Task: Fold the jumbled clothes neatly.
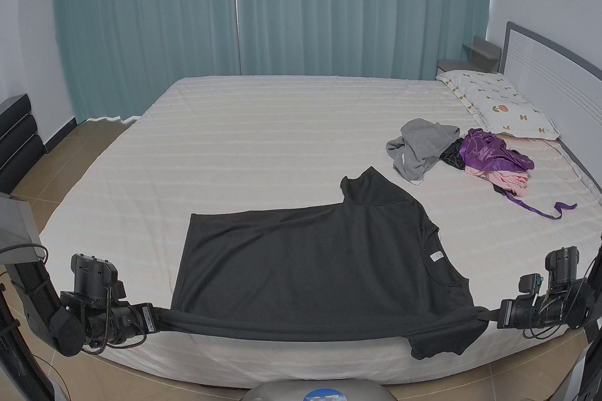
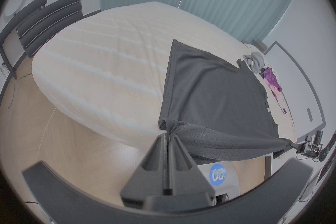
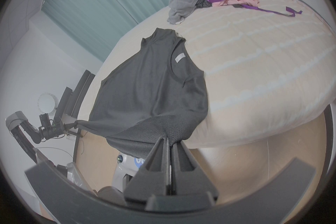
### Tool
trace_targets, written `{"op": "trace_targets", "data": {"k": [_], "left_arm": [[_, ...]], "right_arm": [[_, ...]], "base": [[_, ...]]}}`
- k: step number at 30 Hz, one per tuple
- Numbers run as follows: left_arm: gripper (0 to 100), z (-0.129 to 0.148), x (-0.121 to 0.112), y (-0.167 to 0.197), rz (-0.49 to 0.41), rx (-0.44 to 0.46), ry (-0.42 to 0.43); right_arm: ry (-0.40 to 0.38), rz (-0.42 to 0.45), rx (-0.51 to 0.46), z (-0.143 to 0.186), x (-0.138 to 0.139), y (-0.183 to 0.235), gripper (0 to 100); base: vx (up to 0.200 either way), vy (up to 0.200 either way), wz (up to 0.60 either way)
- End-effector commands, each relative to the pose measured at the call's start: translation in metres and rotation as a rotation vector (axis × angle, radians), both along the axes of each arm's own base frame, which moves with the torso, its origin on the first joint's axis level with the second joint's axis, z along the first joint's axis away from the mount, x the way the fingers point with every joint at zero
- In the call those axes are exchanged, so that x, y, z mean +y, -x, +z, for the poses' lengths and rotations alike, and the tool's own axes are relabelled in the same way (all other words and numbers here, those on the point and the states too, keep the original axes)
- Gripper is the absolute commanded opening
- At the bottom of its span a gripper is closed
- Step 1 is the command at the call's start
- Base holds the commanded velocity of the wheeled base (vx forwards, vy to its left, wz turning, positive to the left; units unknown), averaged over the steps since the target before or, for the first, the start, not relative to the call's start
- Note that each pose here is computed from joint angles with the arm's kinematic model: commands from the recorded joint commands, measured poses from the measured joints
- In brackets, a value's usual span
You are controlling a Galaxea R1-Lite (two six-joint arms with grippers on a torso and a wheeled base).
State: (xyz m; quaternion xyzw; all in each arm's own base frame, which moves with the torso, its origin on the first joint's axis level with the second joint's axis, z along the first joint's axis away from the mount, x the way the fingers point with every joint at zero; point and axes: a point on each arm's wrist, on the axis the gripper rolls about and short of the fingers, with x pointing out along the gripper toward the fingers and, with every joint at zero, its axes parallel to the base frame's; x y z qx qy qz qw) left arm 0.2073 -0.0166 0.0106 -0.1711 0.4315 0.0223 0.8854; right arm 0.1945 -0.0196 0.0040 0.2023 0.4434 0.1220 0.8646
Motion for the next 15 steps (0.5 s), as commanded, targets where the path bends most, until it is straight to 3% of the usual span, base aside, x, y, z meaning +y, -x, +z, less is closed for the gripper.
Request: {"op": "trace_targets", "data": {"k": [1, 8, 15], "left_arm": [[0, 0.006, 0.001, -0.012, 0.018, -0.05, 0.009], [0, 0.011, 0.0, -0.027, 0.03, -0.096, 0.018], [0, 0.016, 0.0, -0.036, 0.037, -0.1, 0.011]], "right_arm": [[-0.002, -0.006, -0.042, 0.004, 0.001, -0.015, 0], [0.011, 0.009, -0.089, 0.01, 0.003, -0.041, 0], [-0.026, -0.027, -0.069, 0.021, 0.005, -0.062, 0]], "base": [[0.0, 0.0, 0.0], [0.0, 0.0, 0.0], [0.0, 0.0, 0.0]]}}
